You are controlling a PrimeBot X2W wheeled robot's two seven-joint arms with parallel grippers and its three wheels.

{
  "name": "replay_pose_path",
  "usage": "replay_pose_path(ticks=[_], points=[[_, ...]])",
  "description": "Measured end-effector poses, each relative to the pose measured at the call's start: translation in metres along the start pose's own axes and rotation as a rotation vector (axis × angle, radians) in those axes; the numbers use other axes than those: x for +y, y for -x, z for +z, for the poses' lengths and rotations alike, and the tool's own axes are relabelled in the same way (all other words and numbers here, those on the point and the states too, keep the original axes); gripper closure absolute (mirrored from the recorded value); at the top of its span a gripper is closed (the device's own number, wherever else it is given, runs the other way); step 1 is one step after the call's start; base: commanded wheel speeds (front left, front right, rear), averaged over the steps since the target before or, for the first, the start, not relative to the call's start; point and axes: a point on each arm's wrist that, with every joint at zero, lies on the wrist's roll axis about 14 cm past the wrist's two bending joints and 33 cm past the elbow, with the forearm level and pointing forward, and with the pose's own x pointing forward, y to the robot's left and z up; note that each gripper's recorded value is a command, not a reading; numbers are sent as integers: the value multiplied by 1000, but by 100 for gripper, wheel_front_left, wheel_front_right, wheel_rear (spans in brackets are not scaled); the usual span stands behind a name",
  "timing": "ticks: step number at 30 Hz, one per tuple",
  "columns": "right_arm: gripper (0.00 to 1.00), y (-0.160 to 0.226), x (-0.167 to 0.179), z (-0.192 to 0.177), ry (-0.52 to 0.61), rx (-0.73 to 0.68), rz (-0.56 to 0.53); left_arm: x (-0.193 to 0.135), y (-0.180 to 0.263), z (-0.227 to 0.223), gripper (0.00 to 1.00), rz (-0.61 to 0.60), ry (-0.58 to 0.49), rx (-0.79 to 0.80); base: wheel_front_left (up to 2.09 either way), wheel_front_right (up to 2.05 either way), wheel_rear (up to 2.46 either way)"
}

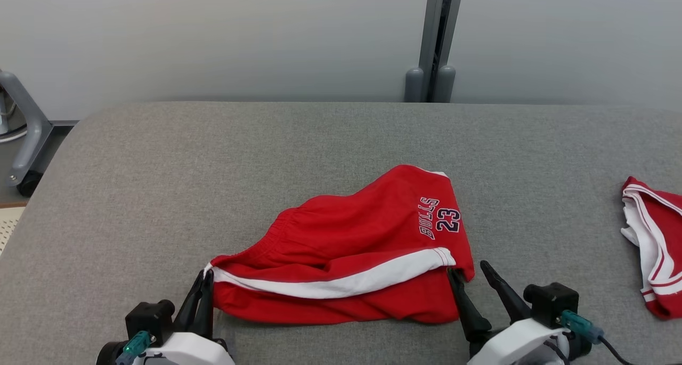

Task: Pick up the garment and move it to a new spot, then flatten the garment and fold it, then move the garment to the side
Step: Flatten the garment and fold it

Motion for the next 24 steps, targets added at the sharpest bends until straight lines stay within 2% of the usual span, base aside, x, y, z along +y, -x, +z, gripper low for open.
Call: replay_pose_path(ticks=[14,24], points=[[0,-36,11,-20,-81,95,49,3,-5,-10,100,10,7,35,0,0,0],[0,-40,18,-32,-108,144,77,5,-6,-13,100,23,9,44,0,0,0]])
